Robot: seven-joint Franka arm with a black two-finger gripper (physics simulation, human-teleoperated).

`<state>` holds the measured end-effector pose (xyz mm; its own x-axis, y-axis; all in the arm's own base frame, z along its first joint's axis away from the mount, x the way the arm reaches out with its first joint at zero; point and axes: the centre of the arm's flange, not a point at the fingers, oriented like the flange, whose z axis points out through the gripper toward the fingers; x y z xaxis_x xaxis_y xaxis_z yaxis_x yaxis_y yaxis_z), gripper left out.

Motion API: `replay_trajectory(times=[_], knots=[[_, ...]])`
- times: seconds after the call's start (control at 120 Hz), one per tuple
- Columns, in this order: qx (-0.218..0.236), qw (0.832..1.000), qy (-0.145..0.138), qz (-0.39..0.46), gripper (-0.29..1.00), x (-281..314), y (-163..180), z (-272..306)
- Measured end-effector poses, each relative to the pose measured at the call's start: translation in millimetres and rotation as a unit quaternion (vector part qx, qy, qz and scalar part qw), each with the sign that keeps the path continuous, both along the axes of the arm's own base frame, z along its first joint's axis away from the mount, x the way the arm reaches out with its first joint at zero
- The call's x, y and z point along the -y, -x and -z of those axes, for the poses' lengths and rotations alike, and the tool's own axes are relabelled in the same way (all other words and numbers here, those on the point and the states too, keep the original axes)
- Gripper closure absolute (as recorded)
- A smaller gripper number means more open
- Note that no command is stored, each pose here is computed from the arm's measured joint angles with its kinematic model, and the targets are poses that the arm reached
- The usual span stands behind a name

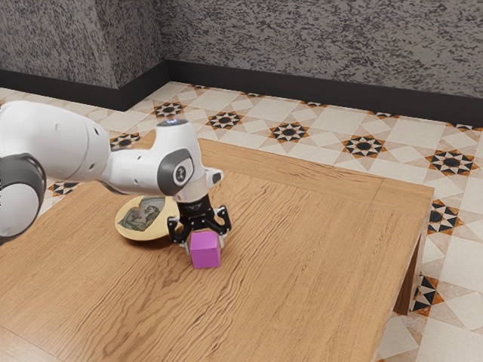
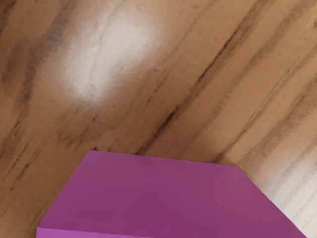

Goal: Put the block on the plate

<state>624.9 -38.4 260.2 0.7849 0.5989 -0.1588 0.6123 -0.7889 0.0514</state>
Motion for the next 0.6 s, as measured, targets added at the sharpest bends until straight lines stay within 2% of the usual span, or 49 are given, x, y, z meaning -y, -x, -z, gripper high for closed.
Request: replay_trajectory(times=[0.308, 0.6], knots=[[-0.007, 1.0, -0.002, -0.003, 0.26, -0.5, 0.9, 9.1], [-0.005, 1.0, -0.002, -0.01, 0.27, -8.8, -2.7, -15.7]])
